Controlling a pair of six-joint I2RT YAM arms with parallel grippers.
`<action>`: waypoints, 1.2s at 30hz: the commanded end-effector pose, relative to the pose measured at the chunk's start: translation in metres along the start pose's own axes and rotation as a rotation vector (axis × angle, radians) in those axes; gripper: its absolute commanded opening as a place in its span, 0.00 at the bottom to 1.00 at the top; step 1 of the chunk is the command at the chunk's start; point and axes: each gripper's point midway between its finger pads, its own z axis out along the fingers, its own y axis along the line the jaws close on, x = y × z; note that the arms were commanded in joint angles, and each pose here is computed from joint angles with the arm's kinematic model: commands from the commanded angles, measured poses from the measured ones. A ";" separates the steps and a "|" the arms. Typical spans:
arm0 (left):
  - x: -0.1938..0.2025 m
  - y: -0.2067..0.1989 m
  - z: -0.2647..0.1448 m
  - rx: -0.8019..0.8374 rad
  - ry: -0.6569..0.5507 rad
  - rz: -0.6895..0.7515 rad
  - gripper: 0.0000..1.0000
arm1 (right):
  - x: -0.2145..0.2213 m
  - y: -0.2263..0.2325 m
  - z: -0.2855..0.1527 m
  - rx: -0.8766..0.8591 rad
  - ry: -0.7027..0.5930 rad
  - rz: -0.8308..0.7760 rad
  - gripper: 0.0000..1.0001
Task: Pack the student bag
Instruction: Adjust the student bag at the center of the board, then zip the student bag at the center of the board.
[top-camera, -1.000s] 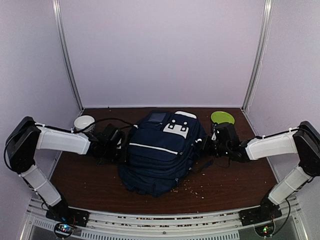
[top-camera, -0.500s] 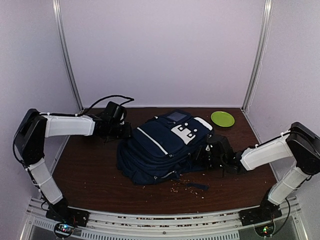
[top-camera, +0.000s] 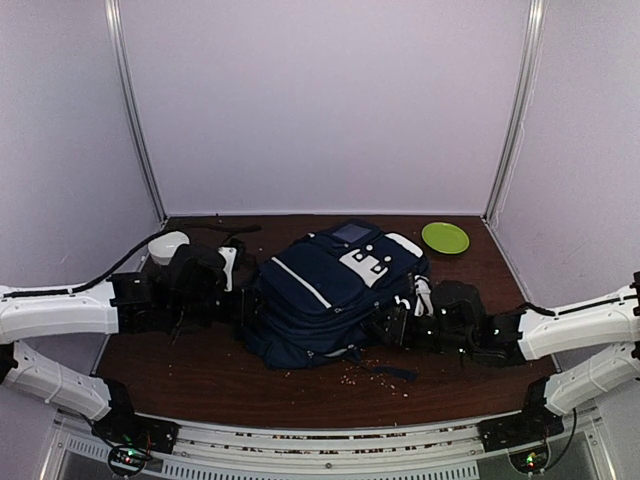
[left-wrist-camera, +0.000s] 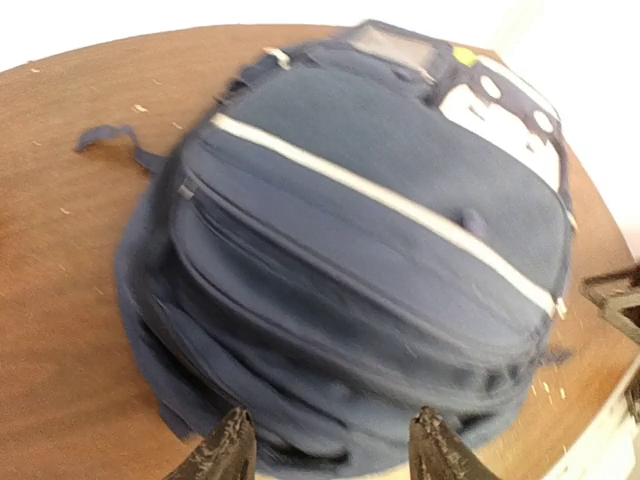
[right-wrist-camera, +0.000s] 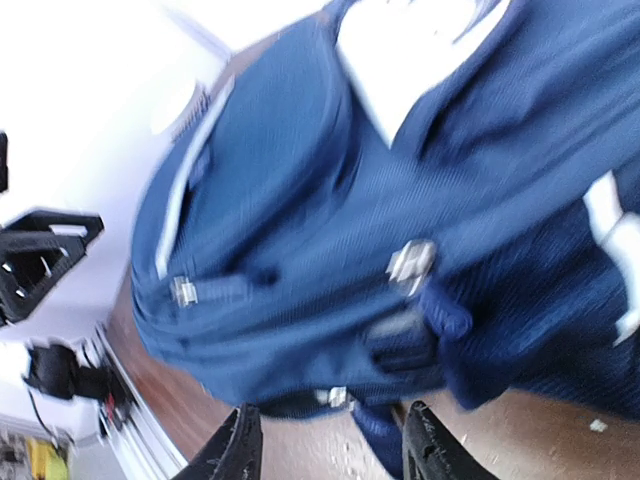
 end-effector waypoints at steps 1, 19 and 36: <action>0.038 0.012 0.001 -0.064 0.072 -0.012 0.89 | 0.035 -0.009 0.007 0.028 0.091 -0.066 0.48; 0.055 0.019 0.008 -0.080 0.102 -0.007 0.88 | 0.079 -0.017 0.048 0.012 0.185 -0.172 0.55; 0.056 0.015 0.015 -0.079 0.117 0.003 0.88 | 0.078 -0.018 0.062 -0.117 0.214 -0.154 0.56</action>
